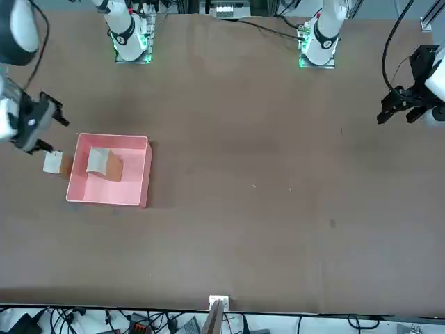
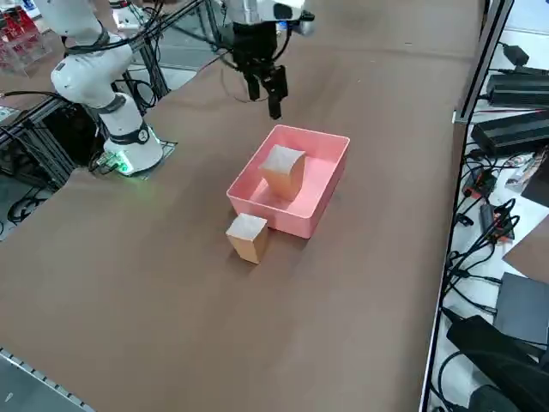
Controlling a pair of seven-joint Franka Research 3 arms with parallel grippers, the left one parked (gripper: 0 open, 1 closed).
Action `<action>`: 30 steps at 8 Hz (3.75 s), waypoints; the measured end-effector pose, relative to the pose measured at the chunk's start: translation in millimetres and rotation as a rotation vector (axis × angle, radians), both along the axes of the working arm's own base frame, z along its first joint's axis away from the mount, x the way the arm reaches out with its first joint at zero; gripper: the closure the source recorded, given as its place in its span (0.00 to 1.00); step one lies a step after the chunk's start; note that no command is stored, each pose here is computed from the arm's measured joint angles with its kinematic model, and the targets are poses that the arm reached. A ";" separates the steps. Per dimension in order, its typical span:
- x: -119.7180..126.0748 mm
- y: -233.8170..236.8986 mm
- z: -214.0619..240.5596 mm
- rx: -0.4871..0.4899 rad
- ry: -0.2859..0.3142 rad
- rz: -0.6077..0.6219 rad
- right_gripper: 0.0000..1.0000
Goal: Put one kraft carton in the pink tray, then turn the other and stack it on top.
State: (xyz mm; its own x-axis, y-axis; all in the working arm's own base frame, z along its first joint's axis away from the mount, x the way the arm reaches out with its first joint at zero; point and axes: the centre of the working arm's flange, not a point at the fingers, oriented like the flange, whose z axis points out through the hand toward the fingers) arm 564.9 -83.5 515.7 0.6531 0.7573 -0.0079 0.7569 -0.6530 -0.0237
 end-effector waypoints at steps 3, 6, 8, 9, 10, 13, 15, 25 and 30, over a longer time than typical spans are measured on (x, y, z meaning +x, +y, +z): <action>1.0 -41.6 -5.8 -0.012 0.009 -0.405 0.00; 19.2 -65.8 -49.9 -0.035 0.020 -0.748 0.00; 31.4 -69.4 -83.4 -0.052 0.035 -0.869 0.02; 35.6 -73.2 -98.3 -0.058 0.039 -0.896 0.04; 38.0 -80.6 -112.0 -0.062 0.042 -0.911 0.07; 39.7 -93.7 -144.6 -0.070 0.039 -0.950 0.25; 32.6 -95.9 -170.5 -0.065 0.007 -0.960 0.24; 5.5 -110.6 -213.4 -0.067 0.009 -0.992 0.33; 3.2 -109.5 -224.9 -0.070 0.020 -0.990 0.47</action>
